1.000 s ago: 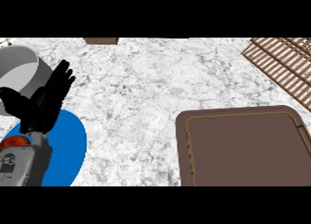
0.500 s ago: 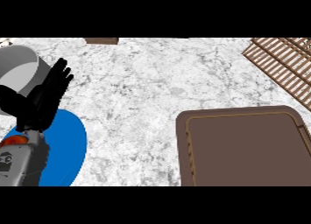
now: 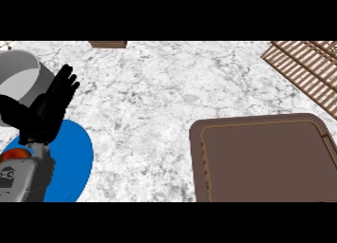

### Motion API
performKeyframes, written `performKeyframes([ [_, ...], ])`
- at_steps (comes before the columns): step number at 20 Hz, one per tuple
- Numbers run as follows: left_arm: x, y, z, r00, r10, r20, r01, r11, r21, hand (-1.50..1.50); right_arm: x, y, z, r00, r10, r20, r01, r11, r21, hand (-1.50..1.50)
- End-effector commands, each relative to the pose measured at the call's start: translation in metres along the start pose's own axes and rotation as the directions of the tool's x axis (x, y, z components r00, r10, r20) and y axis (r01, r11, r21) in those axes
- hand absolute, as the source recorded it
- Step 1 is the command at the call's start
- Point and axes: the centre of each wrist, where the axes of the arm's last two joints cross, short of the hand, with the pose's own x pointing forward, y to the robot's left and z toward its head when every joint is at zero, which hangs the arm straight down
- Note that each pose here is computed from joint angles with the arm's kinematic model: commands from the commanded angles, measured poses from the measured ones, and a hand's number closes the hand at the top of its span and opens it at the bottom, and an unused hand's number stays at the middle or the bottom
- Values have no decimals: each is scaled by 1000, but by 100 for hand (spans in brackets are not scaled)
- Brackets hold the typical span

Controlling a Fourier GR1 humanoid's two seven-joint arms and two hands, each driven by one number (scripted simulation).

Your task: Pick the bell pepper from the tray and place it in the tiered shelf

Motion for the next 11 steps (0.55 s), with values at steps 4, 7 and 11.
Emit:
performKeyframes([
  [4, 9, 12, 1, 1000, 0, 3, 0, 1000, 16, 0, 6, -33, 28, 995, -66, 77, 60, 995, 80, -150],
  [7, 3, 14, 11, 1000, -11, -13, 11, 1000, 20, 0, -5, -36, 38, 992, -44, 122, 29, 992, 119, -150],
  [11, -2, 6, 0, 999, 7, -39, -6, 1000, 16, 0, -3, -33, 35, 986, -4, 167, -23, 987, 158, -150],
])
